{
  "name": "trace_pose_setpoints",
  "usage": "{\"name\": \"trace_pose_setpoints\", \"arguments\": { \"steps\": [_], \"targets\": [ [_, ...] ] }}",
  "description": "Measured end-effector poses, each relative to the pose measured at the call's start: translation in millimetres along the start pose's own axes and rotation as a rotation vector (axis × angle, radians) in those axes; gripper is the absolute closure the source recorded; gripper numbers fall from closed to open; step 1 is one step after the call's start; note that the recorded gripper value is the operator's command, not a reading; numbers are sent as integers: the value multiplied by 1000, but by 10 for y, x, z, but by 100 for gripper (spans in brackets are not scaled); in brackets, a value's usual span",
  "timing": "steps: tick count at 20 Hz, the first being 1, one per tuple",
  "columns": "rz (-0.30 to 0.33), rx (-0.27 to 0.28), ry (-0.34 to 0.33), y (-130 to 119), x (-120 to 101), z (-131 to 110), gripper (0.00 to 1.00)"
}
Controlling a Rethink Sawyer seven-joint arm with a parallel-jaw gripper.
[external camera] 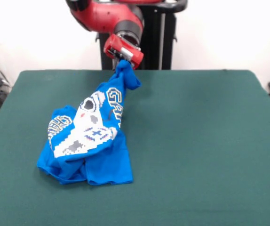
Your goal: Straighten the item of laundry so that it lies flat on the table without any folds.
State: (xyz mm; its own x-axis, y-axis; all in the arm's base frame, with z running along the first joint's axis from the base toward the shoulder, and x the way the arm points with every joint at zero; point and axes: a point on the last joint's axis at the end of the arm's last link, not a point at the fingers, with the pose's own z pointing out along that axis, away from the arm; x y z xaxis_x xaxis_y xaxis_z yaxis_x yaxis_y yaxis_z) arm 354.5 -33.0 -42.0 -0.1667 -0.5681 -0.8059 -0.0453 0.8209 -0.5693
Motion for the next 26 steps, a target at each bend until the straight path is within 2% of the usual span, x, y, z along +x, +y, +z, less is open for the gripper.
{"name": "trace_pose_setpoints", "arguments": {
  "steps": [13, 26],
  "targets": [
    [-5, -12, -29, 184, 274, 56, 100],
    [-9, -16, -46, 275, 417, 90, 100]
  ]
}}
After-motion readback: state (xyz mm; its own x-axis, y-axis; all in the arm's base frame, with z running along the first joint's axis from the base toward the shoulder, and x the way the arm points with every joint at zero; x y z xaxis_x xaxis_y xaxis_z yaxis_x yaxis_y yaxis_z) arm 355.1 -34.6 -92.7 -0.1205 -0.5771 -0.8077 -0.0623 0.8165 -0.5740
